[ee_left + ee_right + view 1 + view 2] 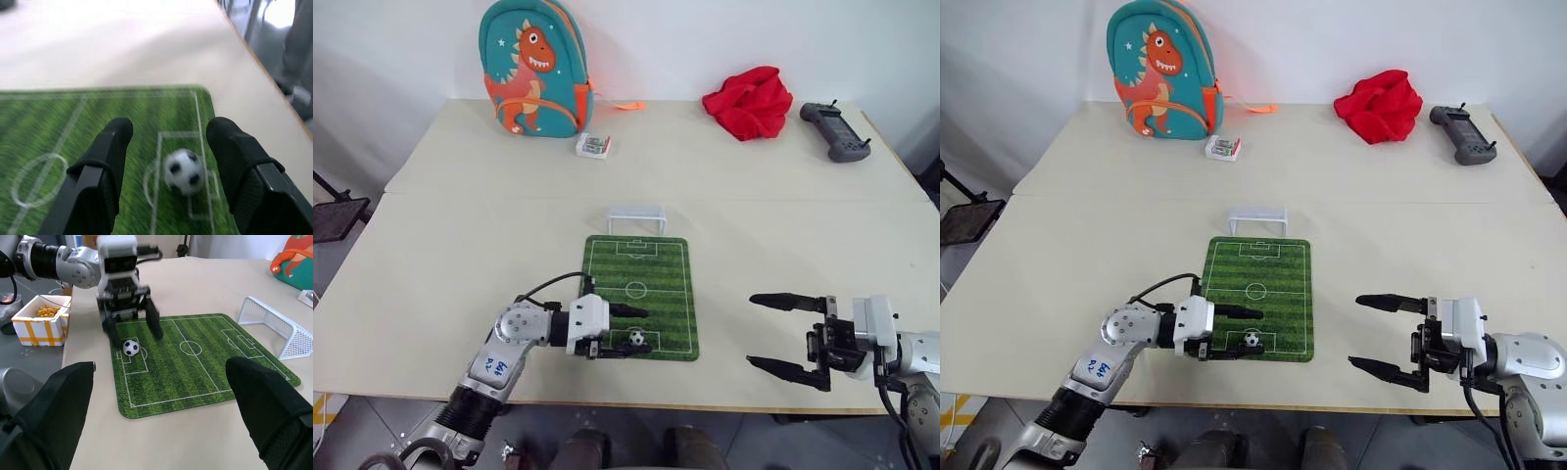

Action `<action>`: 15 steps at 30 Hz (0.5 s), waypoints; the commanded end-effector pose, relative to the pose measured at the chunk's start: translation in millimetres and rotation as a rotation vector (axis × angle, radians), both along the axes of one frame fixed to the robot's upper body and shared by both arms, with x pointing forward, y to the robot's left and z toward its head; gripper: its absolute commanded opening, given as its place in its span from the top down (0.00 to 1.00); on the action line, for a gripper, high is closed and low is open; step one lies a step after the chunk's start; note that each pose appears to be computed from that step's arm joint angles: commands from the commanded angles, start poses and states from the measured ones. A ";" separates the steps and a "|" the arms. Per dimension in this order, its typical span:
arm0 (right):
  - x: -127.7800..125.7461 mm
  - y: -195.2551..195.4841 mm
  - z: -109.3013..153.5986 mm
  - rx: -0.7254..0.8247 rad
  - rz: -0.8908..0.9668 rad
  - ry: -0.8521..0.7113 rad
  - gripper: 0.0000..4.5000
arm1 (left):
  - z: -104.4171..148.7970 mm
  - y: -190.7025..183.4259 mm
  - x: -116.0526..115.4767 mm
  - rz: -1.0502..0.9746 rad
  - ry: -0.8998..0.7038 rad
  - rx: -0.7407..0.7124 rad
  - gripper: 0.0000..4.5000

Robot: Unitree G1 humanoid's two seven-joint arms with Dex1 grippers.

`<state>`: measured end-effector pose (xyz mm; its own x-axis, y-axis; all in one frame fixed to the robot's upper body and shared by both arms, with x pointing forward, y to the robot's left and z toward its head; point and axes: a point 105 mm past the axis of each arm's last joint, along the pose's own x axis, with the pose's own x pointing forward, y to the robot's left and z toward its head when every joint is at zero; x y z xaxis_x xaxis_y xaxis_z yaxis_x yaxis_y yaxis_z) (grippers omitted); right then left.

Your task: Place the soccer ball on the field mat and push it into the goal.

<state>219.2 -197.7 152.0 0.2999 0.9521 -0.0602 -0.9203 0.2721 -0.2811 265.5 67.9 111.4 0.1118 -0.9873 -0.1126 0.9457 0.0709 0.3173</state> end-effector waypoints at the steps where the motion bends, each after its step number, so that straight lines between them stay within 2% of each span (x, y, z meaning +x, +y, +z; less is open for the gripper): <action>1: -0.1 -0.8 5.0 0.007 0.004 -0.028 0.00 | 29.5 17.4 -15.6 -0.027 -0.030 -0.093 0.36; 3: 1.2 -2.0 5.5 0.007 -0.002 -0.034 0.00 | 35.3 25.8 -20.4 -0.021 -0.030 -0.101 0.36; 4: 2.1 -2.2 6.6 0.012 -0.007 -0.042 0.00 | 35.2 28.9 -23.8 -0.021 -0.026 -0.095 0.40; 7: 4.5 -3.4 10.0 0.021 -0.020 -0.069 0.00 | 21.6 34.2 -44.4 -0.078 0.040 -0.026 0.54; 10: 4.6 -4.2 9.8 0.000 -0.016 -0.074 0.00 | -5.5 34.7 -63.7 -0.162 0.064 0.107 0.75; 13: 5.1 -5.8 9.5 -0.015 -0.025 -0.074 0.00 | -11.6 22.7 -64.0 -0.149 0.111 0.061 0.96; 15: 4.6 -7.8 9.1 -0.019 -0.036 -0.071 0.00 | -16.2 15.7 -61.4 -0.128 0.122 0.044 0.99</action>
<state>225.3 -200.9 154.1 0.3234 0.9448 -0.0533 -0.9037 0.2917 -0.3134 203.8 89.7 94.2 -0.0342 -0.9857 -0.1650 0.9812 -0.0645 0.1820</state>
